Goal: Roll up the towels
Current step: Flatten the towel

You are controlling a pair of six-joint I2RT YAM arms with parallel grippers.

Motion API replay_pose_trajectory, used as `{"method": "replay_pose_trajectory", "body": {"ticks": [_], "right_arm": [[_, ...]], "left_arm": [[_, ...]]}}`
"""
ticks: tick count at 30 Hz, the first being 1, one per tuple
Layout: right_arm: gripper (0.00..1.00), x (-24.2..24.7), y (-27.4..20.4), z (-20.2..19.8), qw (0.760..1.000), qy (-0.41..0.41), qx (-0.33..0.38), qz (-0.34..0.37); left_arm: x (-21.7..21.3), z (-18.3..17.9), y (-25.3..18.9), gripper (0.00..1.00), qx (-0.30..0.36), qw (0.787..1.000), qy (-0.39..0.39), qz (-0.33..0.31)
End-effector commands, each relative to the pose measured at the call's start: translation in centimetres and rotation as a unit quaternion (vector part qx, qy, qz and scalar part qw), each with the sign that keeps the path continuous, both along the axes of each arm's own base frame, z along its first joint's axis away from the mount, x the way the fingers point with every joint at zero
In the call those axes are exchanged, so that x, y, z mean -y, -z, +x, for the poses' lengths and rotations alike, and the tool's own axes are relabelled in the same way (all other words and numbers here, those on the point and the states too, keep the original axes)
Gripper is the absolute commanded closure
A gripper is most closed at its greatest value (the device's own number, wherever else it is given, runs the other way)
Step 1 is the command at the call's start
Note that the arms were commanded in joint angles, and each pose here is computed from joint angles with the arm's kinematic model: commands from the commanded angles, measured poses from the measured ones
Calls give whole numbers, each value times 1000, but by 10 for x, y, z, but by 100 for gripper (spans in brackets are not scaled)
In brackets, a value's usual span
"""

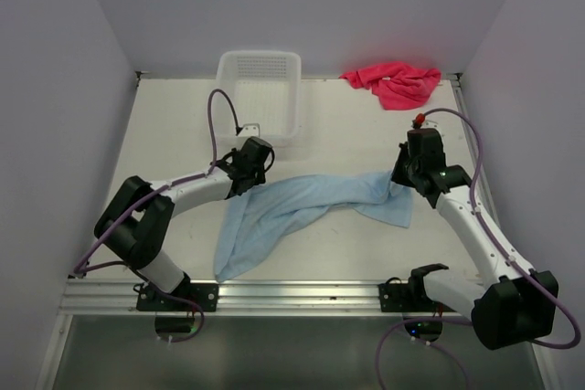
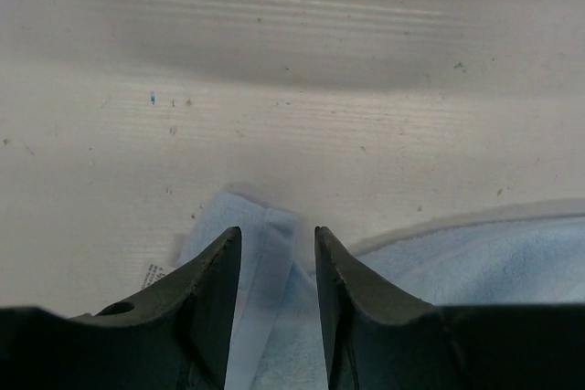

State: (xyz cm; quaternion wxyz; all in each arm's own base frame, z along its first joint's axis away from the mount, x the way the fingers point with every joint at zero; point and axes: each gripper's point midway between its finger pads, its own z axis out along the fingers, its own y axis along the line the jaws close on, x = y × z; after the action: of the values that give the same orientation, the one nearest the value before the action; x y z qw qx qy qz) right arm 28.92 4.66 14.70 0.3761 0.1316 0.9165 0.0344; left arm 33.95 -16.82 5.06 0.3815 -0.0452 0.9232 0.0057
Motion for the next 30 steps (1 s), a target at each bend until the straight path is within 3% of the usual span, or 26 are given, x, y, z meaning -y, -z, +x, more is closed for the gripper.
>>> {"method": "replay_pose_trajectory", "body": {"ticks": [1,20,30], "right_arm": [[100,-3,1,6,1000,-6,8,5],[100,-3,5,9,1000,-4,3,6],[100,-2,7,9,1000,-2,-1,3]], "left_arm": [[14,16,-14,58,36,999,22,-20],[1,8,25,56,2,999,22,24],[-10,3,26,63,4,999,11,42]]}}
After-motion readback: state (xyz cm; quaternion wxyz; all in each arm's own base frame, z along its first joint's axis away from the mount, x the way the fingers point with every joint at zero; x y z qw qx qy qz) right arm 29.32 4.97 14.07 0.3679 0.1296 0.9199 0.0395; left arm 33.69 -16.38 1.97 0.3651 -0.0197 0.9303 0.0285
